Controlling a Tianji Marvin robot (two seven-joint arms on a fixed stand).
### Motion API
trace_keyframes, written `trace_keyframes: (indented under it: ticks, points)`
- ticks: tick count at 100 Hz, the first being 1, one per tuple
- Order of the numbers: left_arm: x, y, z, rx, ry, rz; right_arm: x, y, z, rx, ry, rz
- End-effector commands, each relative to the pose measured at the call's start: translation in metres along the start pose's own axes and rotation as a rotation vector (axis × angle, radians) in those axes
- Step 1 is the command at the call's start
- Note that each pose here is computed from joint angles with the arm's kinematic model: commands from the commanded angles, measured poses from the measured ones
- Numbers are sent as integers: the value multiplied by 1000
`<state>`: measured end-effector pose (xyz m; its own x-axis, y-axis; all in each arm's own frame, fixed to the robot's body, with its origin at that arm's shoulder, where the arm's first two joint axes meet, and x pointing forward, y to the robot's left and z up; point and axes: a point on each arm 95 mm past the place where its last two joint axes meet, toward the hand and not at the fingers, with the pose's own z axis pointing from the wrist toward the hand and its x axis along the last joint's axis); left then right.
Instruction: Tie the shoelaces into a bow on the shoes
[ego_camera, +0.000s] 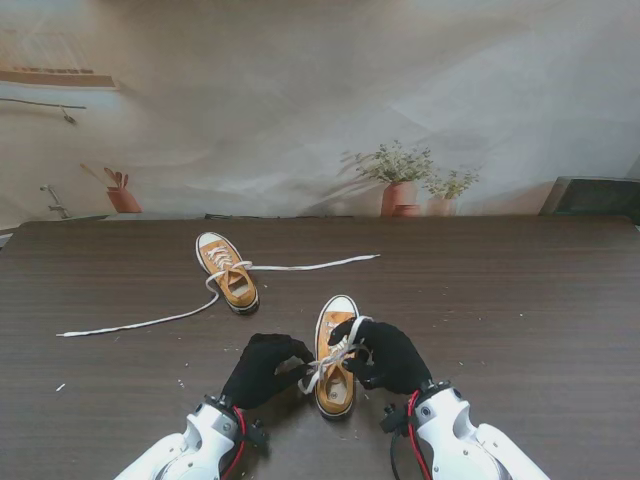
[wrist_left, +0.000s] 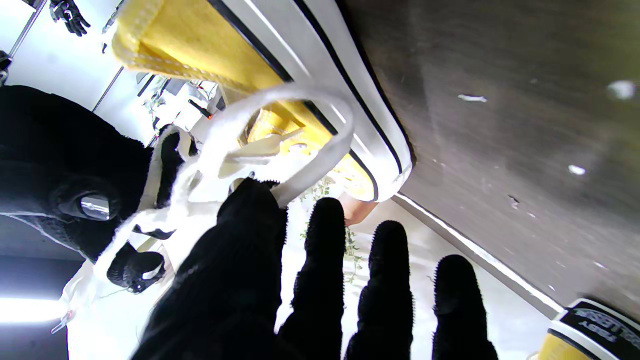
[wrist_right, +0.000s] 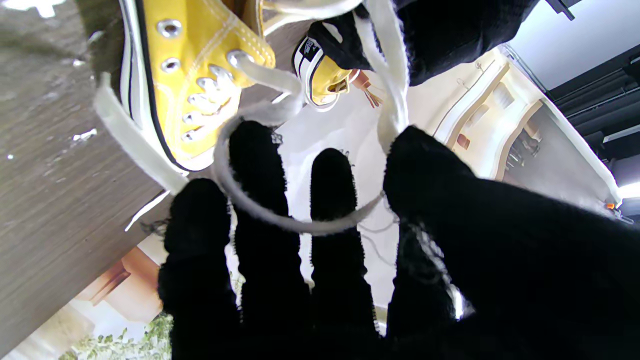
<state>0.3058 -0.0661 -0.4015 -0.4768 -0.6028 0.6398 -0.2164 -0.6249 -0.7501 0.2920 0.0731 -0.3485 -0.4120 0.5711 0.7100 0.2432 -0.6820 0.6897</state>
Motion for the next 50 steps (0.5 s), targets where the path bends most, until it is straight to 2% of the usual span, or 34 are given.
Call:
trace_keyframes:
  ticks: [1,15,50]
  points:
    - [2,1,-1,-13,8,1,1,-1,-3,19,4,-6]
    - [2,0,-2,-2,6,11,3,0,-5,30,24,-42]
    - [0,-7,-9,30,-6,35,9,4,-7,-15,62,-87]
